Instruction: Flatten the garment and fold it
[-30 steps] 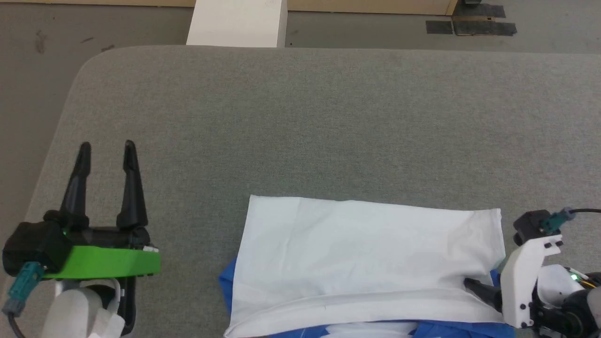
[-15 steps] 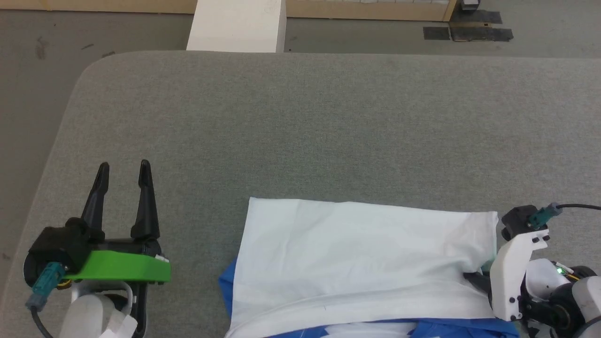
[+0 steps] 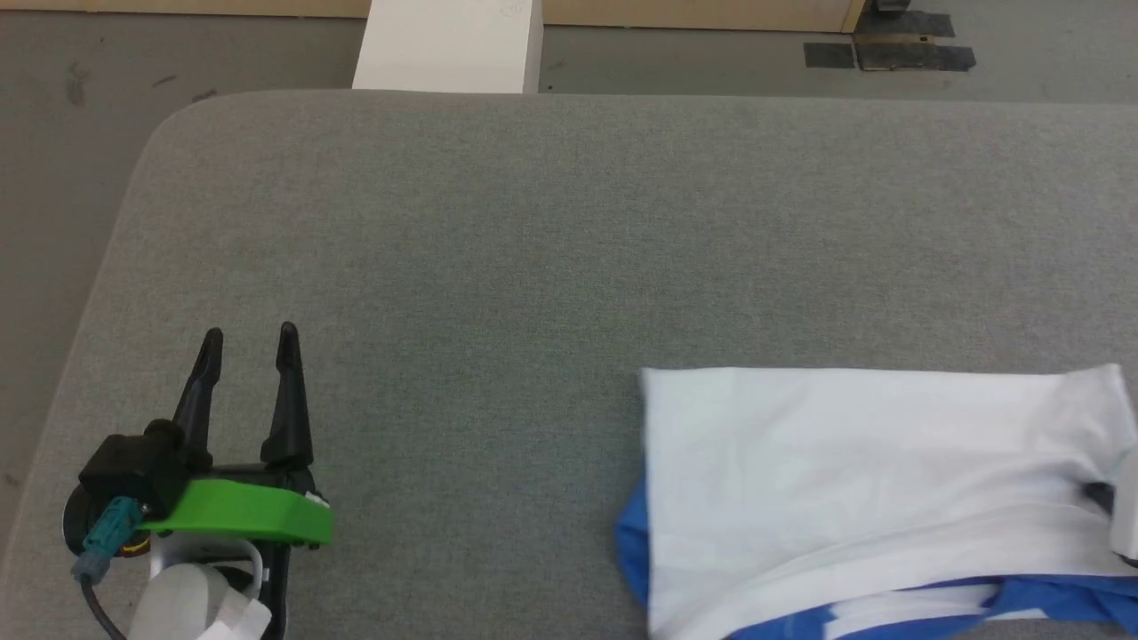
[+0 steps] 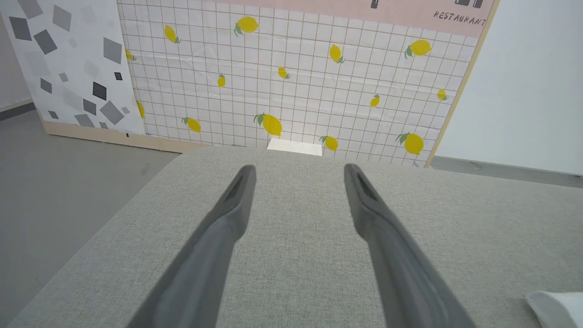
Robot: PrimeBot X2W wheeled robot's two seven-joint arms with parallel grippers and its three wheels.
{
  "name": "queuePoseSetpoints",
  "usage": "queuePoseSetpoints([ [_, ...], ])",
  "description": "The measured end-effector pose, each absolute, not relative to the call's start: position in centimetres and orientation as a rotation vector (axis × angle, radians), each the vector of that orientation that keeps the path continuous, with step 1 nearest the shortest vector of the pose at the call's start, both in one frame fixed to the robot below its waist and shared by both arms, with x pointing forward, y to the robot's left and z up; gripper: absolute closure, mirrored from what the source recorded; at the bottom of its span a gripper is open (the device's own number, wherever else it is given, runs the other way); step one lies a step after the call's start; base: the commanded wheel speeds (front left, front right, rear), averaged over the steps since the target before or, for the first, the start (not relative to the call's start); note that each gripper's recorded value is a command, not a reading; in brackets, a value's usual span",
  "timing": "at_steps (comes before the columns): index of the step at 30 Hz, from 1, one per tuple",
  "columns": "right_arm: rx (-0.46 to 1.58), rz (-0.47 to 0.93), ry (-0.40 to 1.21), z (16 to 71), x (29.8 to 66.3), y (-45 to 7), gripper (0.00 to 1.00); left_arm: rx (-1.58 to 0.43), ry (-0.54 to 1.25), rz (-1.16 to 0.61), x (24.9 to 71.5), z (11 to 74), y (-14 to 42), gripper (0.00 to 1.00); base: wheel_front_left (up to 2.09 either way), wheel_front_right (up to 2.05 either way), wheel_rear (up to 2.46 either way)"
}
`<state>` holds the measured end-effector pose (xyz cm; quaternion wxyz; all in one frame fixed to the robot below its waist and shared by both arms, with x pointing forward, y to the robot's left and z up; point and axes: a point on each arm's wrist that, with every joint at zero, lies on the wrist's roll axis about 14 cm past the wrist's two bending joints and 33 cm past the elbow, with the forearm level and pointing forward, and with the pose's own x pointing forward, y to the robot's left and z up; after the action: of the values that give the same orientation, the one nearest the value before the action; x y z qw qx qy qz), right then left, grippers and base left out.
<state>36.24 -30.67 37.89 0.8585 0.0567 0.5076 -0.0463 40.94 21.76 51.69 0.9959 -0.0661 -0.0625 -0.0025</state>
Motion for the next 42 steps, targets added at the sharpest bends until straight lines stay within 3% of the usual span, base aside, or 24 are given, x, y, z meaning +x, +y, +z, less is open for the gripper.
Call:
queuePoseSetpoints([
  [6, 0.002, -0.171, 1.089, 39.0, 35.6, -32.8, 1.0, -0.135, -0.122, -0.006, 40.8, 51.6, 21.7, 0.0, 0.0, 0.0, 0.0],
  [13, -0.175, -0.025, 1.065, 43.6, 36.0, -29.6, 1.0, -0.143, -0.141, -0.02, 40.5, 52.4, 21.1, 0.0, 0.0, 0.0, 0.0],
  [21, -0.21, 0.256, 0.988, 48.0, 34.8, -21.3, 1.0, -0.162, -0.156, -0.047, 40.3, 53.0, 20.0, 0.0, 0.0, 0.0, 0.0],
  [29, -0.15, 0.495, 0.961, 46.6, 34.5, -12.8, 1.0, -0.17, -0.15, -0.05, 40.1, 52.8, 19.9, 0.0, 0.0, 0.0, 0.0],
  [42, -0.057, 0.655, 0.997, 42.1, 35.3, -5.0, 1.0, -0.187, -0.11, 0.0, 39.3, 51.4, 21.4, 0.0, 0.0, 0.0, 0.0],
])
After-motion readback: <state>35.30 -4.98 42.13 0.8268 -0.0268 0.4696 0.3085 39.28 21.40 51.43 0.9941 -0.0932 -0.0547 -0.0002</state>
